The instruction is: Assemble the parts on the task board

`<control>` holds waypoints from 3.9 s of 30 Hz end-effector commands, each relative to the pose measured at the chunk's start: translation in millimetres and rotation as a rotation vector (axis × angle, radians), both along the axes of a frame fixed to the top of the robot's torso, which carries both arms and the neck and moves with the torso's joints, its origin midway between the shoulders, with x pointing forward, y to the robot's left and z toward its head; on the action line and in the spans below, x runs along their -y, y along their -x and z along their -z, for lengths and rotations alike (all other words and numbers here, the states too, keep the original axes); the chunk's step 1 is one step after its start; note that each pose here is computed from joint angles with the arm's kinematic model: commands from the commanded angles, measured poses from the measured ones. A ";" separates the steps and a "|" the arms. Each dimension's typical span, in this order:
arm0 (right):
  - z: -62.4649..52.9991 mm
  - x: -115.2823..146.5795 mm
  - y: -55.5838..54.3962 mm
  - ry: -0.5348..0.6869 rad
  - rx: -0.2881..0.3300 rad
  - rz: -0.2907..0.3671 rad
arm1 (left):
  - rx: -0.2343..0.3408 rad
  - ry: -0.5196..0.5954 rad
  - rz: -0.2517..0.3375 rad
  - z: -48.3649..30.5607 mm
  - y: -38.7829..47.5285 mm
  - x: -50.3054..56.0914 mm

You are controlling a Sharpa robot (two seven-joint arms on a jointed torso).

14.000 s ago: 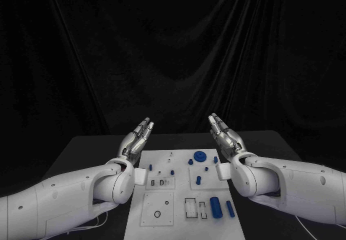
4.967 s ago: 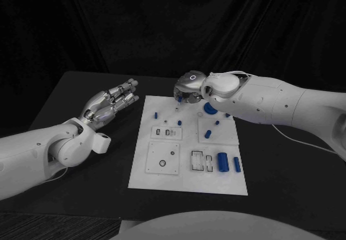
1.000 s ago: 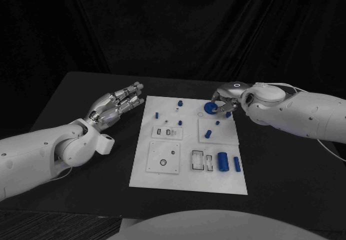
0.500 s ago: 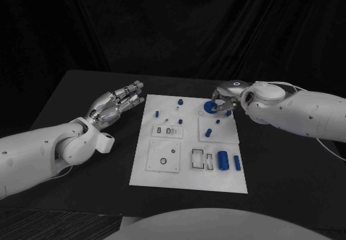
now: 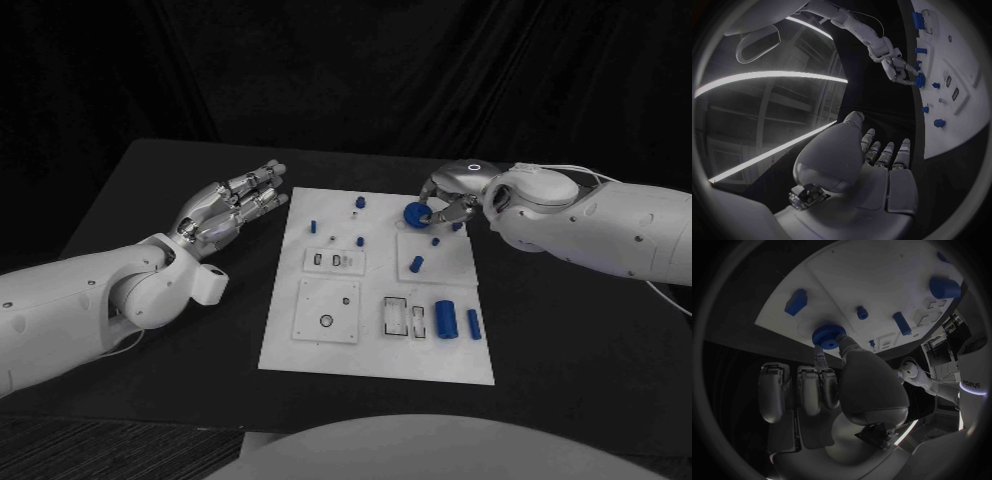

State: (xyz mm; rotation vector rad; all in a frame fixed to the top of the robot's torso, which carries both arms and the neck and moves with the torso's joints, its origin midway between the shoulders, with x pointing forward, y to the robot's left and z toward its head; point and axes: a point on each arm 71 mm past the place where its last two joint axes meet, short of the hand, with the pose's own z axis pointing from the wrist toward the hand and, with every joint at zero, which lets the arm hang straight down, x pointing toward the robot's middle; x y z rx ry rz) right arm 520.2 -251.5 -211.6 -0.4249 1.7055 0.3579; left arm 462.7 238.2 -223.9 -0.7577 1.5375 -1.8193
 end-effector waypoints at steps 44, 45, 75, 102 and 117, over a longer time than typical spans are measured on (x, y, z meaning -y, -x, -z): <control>-8.9 -104.9 -22.4 -0.014 -0.037 -0.111 | 0.036 0.049 0.028 -3.1 -0.3 6.9; -8.8 -105.8 -23.0 -0.012 -0.037 -0.111 | 0.036 0.049 0.028 -3.1 -0.3 6.9; -9.1 -106.6 -22.2 -0.021 -0.021 -0.112 | 0.029 0.047 0.032 -1.5 -0.8 6.5; -32.9 34.8 15.9 -0.106 0.125 0.018 | 0.029 0.046 0.019 0.1 1.3 1.2; -10.7 78.4 32.2 -0.080 0.083 0.092 | 0.028 0.047 0.016 2.9 1.9 0.4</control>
